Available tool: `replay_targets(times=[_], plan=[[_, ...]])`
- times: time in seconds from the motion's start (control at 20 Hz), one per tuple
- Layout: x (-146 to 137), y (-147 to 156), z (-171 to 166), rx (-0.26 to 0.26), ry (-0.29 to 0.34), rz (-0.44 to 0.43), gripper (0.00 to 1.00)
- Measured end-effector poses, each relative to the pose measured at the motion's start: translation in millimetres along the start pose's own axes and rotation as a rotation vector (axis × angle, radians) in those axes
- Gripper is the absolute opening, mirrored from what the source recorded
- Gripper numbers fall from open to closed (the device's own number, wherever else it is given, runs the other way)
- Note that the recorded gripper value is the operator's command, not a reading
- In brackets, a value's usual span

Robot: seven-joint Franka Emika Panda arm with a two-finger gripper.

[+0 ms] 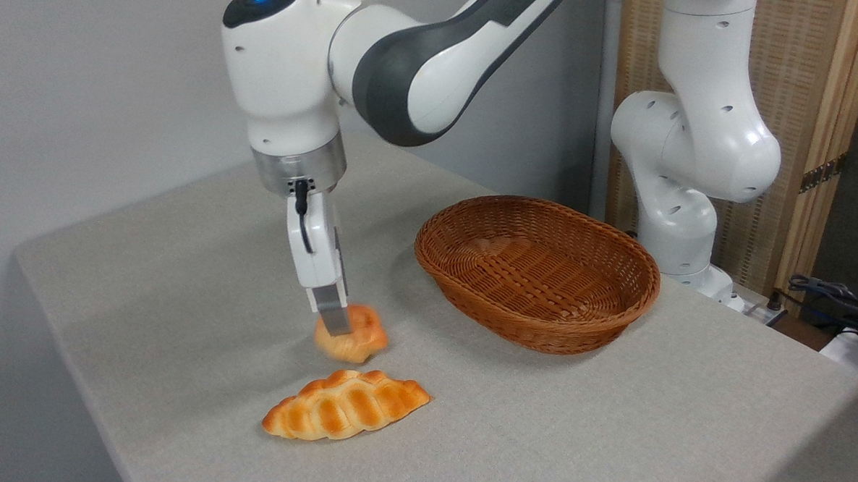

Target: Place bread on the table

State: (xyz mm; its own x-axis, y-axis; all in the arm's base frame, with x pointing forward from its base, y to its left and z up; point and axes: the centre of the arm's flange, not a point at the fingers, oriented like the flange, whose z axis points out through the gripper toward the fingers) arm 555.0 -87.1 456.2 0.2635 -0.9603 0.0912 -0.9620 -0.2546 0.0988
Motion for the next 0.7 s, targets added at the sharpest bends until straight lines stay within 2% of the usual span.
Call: replay_targets(times=[0.25,0.4,0.55,0.7], plan=[[2.4,-2.9,3.2,-0.003,-0.001,0.002,1.0],[4.5,-10.2,-28.5,0.055,0.025,-0.019,1.0],[7.1,-10.4,-84.3,0.121,0.063,-0.135,1.0],[7.3,-6.8,-122.9,0.16,0.092,-0.338,1.0]])
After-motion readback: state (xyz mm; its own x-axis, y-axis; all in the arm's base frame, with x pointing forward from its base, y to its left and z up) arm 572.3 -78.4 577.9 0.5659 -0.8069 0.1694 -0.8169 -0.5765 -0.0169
